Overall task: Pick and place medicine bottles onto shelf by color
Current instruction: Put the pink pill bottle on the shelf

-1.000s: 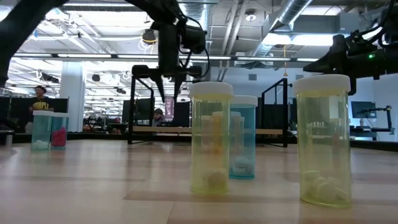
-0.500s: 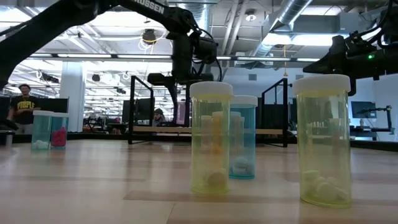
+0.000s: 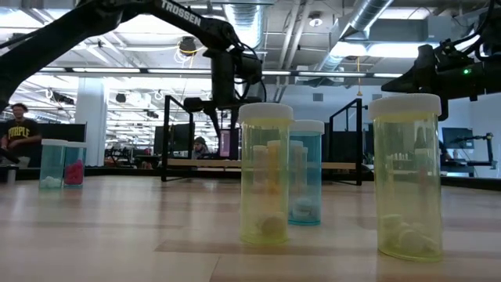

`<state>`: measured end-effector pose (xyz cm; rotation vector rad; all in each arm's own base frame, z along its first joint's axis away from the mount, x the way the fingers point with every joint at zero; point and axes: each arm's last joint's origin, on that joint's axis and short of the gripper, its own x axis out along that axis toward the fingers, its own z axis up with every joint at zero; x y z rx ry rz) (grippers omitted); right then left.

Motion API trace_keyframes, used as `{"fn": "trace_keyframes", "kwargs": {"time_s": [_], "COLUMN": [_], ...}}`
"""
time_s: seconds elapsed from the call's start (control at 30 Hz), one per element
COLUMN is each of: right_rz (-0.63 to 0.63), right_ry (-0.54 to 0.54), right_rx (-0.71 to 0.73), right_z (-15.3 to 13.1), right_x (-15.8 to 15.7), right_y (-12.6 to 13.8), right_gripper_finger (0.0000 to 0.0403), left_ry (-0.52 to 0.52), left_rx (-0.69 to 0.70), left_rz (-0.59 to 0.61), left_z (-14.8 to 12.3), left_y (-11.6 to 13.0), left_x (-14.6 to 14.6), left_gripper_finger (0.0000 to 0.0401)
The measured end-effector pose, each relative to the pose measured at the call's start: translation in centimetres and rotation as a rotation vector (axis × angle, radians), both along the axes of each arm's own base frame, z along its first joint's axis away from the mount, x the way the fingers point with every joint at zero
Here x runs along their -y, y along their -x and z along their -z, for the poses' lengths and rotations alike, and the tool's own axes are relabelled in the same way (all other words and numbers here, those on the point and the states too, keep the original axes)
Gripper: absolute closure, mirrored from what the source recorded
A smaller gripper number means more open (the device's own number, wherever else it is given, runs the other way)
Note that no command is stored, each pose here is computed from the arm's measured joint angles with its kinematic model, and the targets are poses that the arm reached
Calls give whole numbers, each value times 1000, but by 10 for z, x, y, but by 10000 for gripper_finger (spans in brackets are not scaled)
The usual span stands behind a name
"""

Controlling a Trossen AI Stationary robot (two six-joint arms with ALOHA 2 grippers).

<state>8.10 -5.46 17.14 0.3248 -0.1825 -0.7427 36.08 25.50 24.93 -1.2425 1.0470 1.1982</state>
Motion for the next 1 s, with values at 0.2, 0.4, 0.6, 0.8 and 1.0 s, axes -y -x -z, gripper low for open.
{"fn": "trace_keyframes", "kwargs": {"time_s": [0.2, 0.4, 0.6, 0.8, 1.0], "right_rz": [0, 1, 0, 1, 1], "right_ry": [0, 0, 0, 1, 1], "right_rx": [0, -1, 0, 2, 2], "right_z": [0, 0, 0, 0, 0], "right_x": [0, 0, 0, 0, 0], "right_y": [0, 0, 0, 0, 0], "right_gripper_finger": [154, 154, 154, 154, 154], "left_ry": [-31, -27, 1, 11, 11], "left_rx": [20, 30, 24, 25, 27], "left_rz": [-27, -33, -39, -76, -131], "left_z": [-1, 6, 16, 16, 16], "left_y": [4, 3, 0, 3, 5], "left_x": [-11, -17, -20, -23, -26], "left_gripper_finger": [287, 287, 287, 287, 287]}}
